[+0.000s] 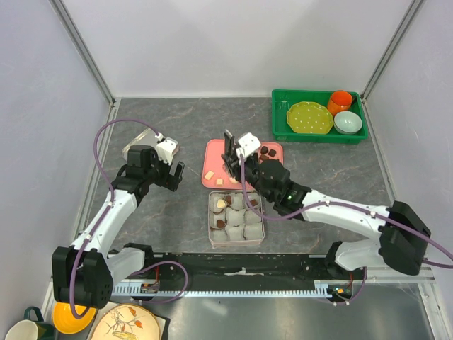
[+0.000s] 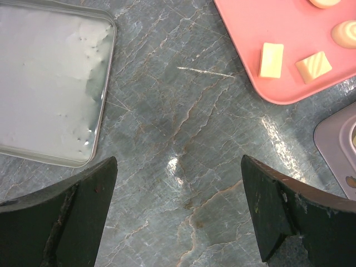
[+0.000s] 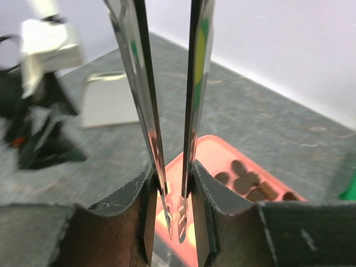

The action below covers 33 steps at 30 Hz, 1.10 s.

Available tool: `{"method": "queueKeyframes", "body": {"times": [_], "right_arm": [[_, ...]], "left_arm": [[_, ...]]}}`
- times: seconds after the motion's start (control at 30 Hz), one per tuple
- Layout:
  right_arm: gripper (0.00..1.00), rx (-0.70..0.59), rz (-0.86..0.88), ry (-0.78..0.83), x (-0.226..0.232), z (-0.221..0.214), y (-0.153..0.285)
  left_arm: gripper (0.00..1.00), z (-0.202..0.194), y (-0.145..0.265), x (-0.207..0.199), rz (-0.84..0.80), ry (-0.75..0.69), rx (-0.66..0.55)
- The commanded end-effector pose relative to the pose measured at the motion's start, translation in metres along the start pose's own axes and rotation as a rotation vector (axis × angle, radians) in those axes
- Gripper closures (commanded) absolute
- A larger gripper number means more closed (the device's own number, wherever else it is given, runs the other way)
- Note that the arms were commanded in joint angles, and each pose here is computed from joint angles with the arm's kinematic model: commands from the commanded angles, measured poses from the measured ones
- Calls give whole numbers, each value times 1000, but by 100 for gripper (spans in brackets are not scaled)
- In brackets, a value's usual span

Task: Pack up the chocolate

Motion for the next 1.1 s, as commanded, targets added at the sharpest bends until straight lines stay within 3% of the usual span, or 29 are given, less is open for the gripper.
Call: {"method": "queueKeyframes", "body": {"times": [0.0,0.2,0.43,1.07], "right_arm": [[65,-88,-40,2,-18,20,-34],[61,-65,-69,1,-39,5,-73],[50,-25,-78,-20,-57,-16,-100],[48,70,-84,-27,-79,-56,-121]], "left_arm": [[1,6,4,4,13,-13,-26],[1,6,3,5,14,-19,-25],[1,4,-1,5,15,-22,-16],[1,2,-3,6,23,-29,-6]]}}
Point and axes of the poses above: each gripper's point midway between its finger pads, its own y axis back along the fingers, its own x axis along the line the jaws close on, z = x × y, the point moved 9 cm from there along y, back along the fingers, and after that the axes turned 11 degrees about -y, right-handed, at the moved point
